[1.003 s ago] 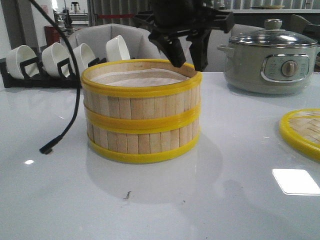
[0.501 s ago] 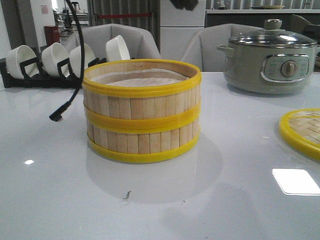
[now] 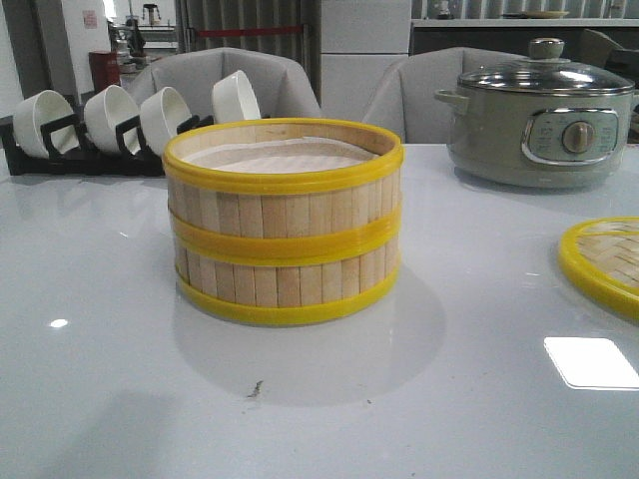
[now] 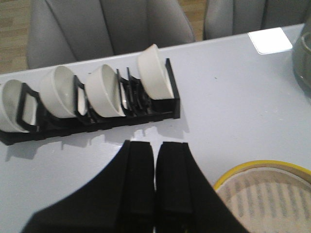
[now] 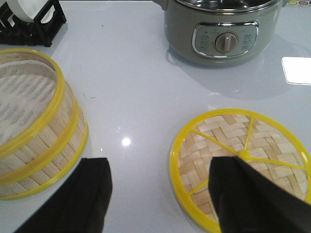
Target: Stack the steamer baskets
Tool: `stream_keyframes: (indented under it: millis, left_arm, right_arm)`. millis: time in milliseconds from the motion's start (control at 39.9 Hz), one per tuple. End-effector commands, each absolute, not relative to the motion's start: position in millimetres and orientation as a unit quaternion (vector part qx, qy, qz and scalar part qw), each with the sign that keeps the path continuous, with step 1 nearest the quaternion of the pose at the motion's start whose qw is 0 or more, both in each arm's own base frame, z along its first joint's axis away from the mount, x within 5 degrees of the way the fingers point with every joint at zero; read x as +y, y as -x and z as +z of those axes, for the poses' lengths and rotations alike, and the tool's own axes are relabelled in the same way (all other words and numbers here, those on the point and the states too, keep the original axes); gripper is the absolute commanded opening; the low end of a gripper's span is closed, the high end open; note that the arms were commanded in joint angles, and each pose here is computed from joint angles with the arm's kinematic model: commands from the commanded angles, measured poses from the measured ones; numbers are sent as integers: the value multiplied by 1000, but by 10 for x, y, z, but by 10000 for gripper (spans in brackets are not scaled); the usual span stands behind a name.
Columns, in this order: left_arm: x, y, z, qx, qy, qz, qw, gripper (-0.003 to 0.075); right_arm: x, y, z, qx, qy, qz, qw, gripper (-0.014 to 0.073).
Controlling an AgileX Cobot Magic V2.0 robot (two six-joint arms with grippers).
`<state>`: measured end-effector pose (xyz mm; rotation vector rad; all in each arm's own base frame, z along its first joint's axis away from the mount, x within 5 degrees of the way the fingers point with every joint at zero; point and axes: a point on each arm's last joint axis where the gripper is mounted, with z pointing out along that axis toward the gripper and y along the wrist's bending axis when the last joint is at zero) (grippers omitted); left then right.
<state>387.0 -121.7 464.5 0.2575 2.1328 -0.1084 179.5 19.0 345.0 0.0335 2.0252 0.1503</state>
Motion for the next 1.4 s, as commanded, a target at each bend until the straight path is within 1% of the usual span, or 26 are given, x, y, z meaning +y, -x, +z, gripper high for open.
stream_keyframes:
  millis: [0,125,351,802,1078,1379]
  left_arm:
    - [-965,-3608,5076,834,-78,-49,545,85]
    - [-766,-3530,5124,833,-58,-36,550,85]
    - [-559,-3326,5109,839,-41,-22,542,85]
    - [-428,-2667,5063,828,-44,-22,558,85]
    - [-347,-2221,4948,819,-46,-24,572,85]
    - [-263,-1763,4690,812,-48,-26,582,85]
  right_arm:
    - [194,-1805,3644,816,-9,66,574,539]
    - [194,-1805,3644,816,-9,66,574,539]
    - [194,-1805,3644,816,-9,66,574,539]
    - [194,-1805,3644,816,-9,66,574,539]
    - [194,-1805,3644,816,-9,66,574,539]
    - [194,-1805,3645,816,-9,66,574,539]
